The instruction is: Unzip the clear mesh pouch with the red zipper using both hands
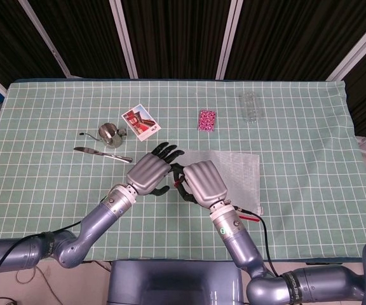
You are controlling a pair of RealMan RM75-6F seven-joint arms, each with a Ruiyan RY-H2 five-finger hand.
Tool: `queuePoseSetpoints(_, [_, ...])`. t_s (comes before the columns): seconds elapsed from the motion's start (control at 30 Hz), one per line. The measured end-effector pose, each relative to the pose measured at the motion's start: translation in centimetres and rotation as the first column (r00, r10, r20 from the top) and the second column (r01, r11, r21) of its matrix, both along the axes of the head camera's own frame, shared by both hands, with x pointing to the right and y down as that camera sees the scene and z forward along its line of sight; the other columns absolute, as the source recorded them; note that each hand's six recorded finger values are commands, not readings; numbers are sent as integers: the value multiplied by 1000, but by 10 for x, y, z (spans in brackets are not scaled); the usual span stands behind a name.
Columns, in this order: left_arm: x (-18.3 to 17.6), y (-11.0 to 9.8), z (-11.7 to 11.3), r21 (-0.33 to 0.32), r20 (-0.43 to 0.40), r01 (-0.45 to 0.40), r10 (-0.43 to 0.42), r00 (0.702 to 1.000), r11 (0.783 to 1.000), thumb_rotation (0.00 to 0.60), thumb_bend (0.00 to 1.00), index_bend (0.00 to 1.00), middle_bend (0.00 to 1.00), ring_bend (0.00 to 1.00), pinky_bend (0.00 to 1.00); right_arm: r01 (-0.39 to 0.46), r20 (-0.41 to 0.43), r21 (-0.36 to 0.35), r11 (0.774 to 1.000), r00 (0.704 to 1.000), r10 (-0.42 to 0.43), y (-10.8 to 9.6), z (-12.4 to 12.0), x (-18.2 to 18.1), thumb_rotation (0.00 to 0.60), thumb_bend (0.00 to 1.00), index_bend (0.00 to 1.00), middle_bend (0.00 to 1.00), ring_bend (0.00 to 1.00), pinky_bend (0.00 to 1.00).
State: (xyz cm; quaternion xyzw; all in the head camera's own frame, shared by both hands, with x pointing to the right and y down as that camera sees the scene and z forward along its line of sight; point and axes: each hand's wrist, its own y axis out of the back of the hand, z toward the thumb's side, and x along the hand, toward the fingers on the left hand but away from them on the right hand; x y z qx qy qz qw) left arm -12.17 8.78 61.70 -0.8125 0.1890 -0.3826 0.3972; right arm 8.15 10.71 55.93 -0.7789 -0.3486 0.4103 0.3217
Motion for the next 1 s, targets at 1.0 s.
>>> queuePoseSetpoints(1.0, [12, 8, 7, -33, -34, 16, -17, 999, 999, 600, 414, 546, 141, 0, 0, -7, 7, -2, 1000, 1000, 7, 2, -3, 2, 600, 598, 619, 1000, 1000, 953])
